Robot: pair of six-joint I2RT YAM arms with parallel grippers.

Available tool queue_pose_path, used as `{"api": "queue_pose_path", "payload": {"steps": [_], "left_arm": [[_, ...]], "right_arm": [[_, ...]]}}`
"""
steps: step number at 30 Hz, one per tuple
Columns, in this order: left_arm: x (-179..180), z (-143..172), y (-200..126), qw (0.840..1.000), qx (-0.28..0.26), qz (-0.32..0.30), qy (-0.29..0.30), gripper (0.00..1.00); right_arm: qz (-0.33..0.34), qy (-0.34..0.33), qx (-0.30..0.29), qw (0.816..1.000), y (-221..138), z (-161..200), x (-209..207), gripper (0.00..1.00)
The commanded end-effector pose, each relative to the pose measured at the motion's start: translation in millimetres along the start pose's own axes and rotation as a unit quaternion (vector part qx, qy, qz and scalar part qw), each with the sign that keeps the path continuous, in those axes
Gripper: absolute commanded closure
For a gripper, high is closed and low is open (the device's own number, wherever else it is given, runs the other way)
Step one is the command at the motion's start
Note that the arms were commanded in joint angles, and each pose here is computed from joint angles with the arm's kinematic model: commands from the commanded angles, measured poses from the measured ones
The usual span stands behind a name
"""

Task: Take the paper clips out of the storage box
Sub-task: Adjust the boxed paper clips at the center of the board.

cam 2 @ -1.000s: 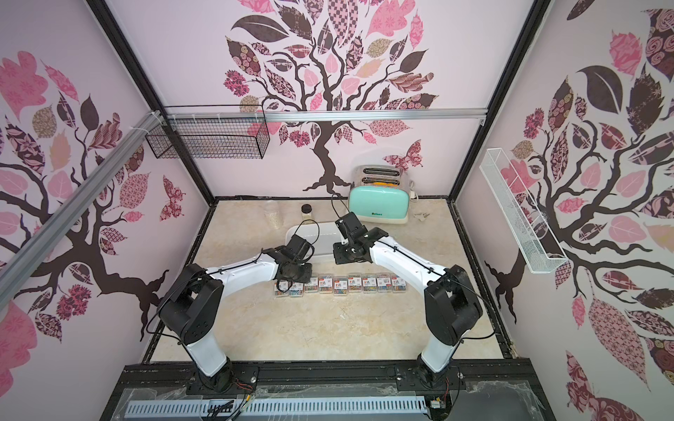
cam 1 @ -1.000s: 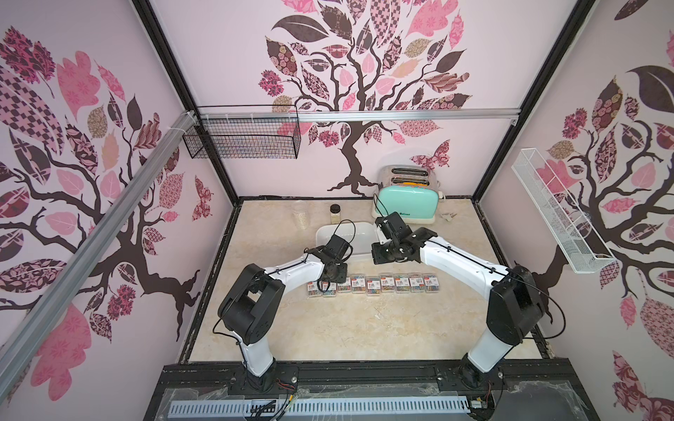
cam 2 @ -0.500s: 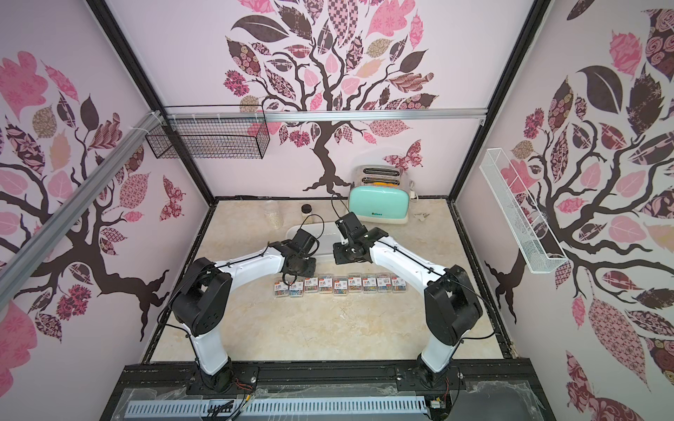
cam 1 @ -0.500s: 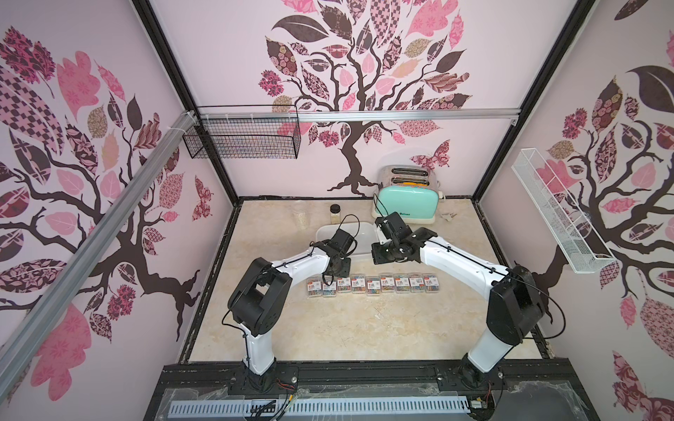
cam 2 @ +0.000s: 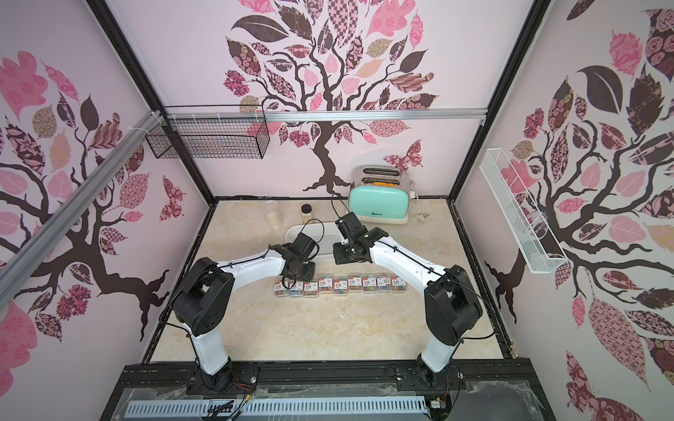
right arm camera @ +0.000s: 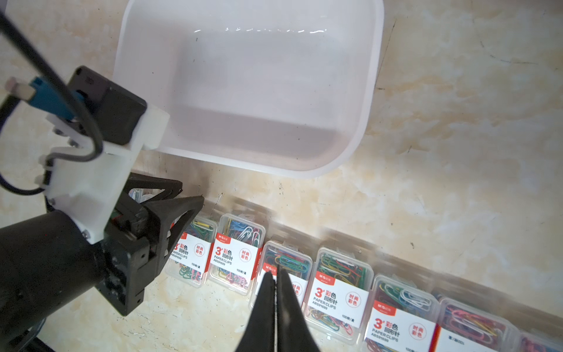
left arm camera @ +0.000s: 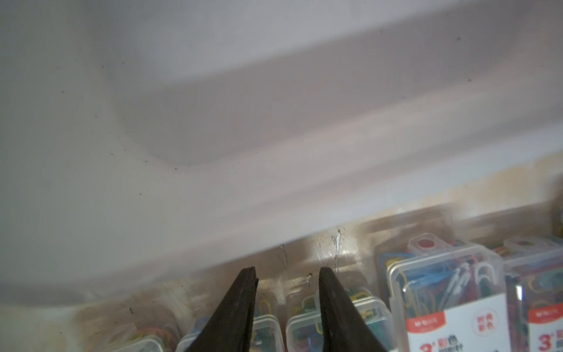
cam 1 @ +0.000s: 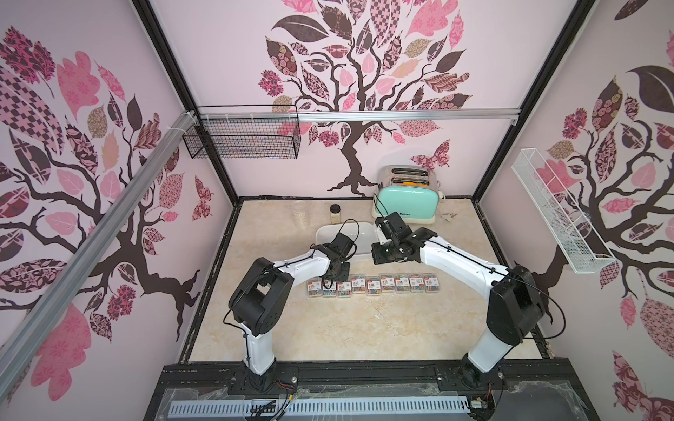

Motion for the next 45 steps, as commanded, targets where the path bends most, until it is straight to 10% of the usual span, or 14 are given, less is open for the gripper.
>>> {"api": "queue_pose_path", "payload": {"steps": [1, 16, 25, 45], "left_arm": [[-2, -4, -10, 1.0, -0.015, 0.004, -0.004, 0.57], [0, -42, -93, 0.992, -0.122, 0.019, -0.016, 0.28], [29, -4, -136, 0.988, -0.138, 0.046, -0.05, 0.2], [66, 50, -167, 0.984, -0.137, 0.072, -0.092, 0.02]], "right_arm": [[-0.006, -0.001, -0.028, 1.0, -21, -6, 3, 0.92], [-0.036, 0.0, 0.008, 0.999, -7, 7, 10, 0.73], [-0.051, -0.018, 0.037, 0.998, 23, 12, 32, 1.0], [-0.037, -0.021, 0.068, 0.997, 97, 15, 39, 1.0]]}}
Point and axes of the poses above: each gripper's point midway between its finger pads, its own y axis out along the fingers, its own x axis along the line the jaws close on, z = x × y, the point moved 5 cm from there along -y, back along the fingers, and after that the axes turned 12 degrees about -y, right-handed, at the moved point
